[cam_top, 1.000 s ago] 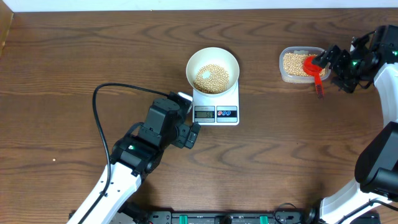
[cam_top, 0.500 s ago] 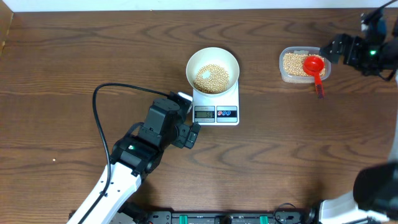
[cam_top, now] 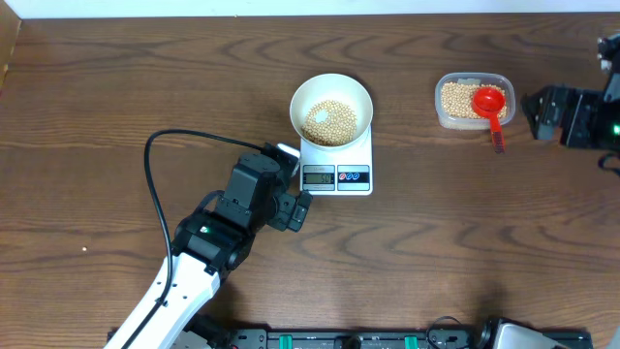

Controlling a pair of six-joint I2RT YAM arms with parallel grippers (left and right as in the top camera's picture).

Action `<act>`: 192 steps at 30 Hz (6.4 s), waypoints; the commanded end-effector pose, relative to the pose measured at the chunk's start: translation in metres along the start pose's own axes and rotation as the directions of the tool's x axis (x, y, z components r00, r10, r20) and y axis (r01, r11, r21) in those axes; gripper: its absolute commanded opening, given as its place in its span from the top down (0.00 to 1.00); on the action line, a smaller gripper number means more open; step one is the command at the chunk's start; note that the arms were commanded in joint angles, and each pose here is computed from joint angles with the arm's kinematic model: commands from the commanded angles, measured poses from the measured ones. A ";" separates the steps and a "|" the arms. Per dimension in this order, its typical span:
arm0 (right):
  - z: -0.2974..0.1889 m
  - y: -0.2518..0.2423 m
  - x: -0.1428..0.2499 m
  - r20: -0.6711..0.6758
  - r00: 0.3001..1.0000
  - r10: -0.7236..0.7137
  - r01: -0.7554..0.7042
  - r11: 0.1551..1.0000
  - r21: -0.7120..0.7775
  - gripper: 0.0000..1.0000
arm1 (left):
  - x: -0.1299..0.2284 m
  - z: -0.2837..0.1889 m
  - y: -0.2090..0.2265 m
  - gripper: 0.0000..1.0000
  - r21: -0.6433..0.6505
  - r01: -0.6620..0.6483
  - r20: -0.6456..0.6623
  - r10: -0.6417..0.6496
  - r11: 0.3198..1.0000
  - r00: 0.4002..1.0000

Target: Scoop item into bowl and weigh 50g on scale

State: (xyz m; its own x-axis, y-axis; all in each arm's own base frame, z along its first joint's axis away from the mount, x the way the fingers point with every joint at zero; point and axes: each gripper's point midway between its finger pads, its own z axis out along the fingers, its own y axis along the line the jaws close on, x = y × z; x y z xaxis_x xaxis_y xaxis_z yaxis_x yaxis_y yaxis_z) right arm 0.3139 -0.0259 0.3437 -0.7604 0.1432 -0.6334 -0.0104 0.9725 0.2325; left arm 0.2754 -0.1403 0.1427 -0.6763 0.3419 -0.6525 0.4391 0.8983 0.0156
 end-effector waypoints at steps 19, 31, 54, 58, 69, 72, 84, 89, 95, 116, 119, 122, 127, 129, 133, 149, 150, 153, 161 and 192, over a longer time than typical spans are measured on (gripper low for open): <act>-0.013 0.004 0.024 -0.069 0.998 0.006 -0.005 1.000 0.011 0.01 | -0.004 -0.001 0.002 0.03 -0.008 -0.002 0.008 0.002 1.000 1.000; 0.001 0.021 0.023 0.075 0.961 -0.266 0.258 0.961 0.099 0.01 | -0.004 -0.001 0.002 0.03 -0.008 -0.002 0.007 0.002 1.000 1.000; 0.048 0.020 0.141 0.595 0.694 -0.404 0.352 0.912 0.209 0.01 | -0.004 -0.001 0.002 0.03 -0.008 -0.002 0.007 0.002 1.000 1.000; 0.059 0.017 0.148 0.645 0.649 -0.404 0.348 0.911 0.221 0.01 | -0.004 -0.001 0.002 0.03 -0.008 -0.002 0.007 0.002 1.000 1.000; 0.085 0.011 0.163 0.719 0.568 -0.401 0.345 0.909 0.235 0.01 | -0.004 -0.001 0.002 0.03 -0.008 -0.002 0.007 0.002 1.000 1.000; 0.094 0.009 0.170 0.692 0.599 -0.403 0.348 0.909 0.228 0.01 | -0.004 -0.001 0.002 0.03 -0.008 -0.002 0.008 0.002 1.000 1.000; 0.101 0.006 0.177 0.665 0.634 -0.394 0.344 0.915 0.213 0.01 | -0.004 -0.001 0.002 0.03 -0.008 -0.002 0.008 0.002 1.000 1.000; 0.101 0.006 0.177 0.665 0.634 -0.394 0.344 0.915 0.213 0.01 | -0.004 -0.001 0.002 0.03 -0.008 -0.002 0.007 0.002 1.000 1.000; 0.101 0.006 0.177 0.665 0.634 -0.394 0.344 0.915 0.213 0.01 | -0.004 -0.001 0.002 0.03 -0.008 -0.002 0.008 0.002 1.000 1.000; 0.101 0.006 0.177 0.665 0.634 -0.394 0.344 0.915 0.213 0.01 | -0.004 -0.001 0.002 0.03 -0.008 -0.002 0.008 0.002 1.000 1.000; 0.101 0.006 0.177 0.665 0.634 -0.394 0.344 0.915 0.213 0.01 | -0.004 -0.001 0.002 0.03 -0.008 -0.002 0.008 0.002 1.000 1.000; 0.101 0.006 0.177 0.665 0.634 -0.394 0.344 0.915 0.213 0.01 | -0.004 -0.001 0.002 0.03 -0.008 -0.002 0.008 0.002 1.000 1.000; 0.101 0.006 0.177 0.665 0.634 -0.394 0.344 0.915 0.213 0.01 | -0.004 -0.001 0.002 0.03 -0.008 -0.002 0.009 0.002 1.000 1.000; 0.101 0.006 0.177 0.665 0.634 -0.394 0.344 0.915 0.213 0.01 | -0.005 -0.002 0.002 0.03 -0.008 -0.002 0.013 0.003 1.000 1.000; 0.101 0.006 0.177 0.665 0.634 -0.394 0.344 0.915 0.213 0.01 | -0.012 -0.008 0.004 0.03 -0.016 0.001 0.050 0.000 1.000 0.999; 0.101 0.006 0.177 0.665 0.634 -0.394 0.344 0.915 0.213 0.01 | -0.037 -0.087 0.106 0.03 -0.148 0.364 0.472 -0.258 0.920 0.843; 0.101 0.006 0.177 0.665 0.634 -0.394 0.344 0.915 0.213 0.01 | -0.034 -0.094 0.113 0.03 -0.160 0.382 0.506 -0.256 0.910 0.823; 0.101 0.006 0.177 0.665 0.634 -0.394 0.344 0.915 0.213 0.01 | -0.024 -0.112 0.126 0.03 -0.196 0.420 0.589 -0.236 0.886 0.773; 0.101 0.006 0.177 0.665 0.634 -0.394 0.344 0.915 0.213 0.01 | 0.004 -0.128 0.139 0.03 -0.279 0.436 0.731 -0.105 0.856 0.674; 0.101 0.006 0.177 0.665 0.634 -0.394 0.344 0.915 0.213 0.01 | 0.080 -0.059 0.130 0.03 -0.340 0.377 0.654 -0.071 0.861 0.753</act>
State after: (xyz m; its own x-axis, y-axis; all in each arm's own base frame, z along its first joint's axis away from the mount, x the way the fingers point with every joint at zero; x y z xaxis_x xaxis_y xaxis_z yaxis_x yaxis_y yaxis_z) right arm 0.2455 0.0212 0.1582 -0.0506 -0.1697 -0.9842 -0.1209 0.9793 -0.1627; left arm 0.2446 0.0206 0.1513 -0.1045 0.0105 -0.9945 -0.0811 0.9965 0.0191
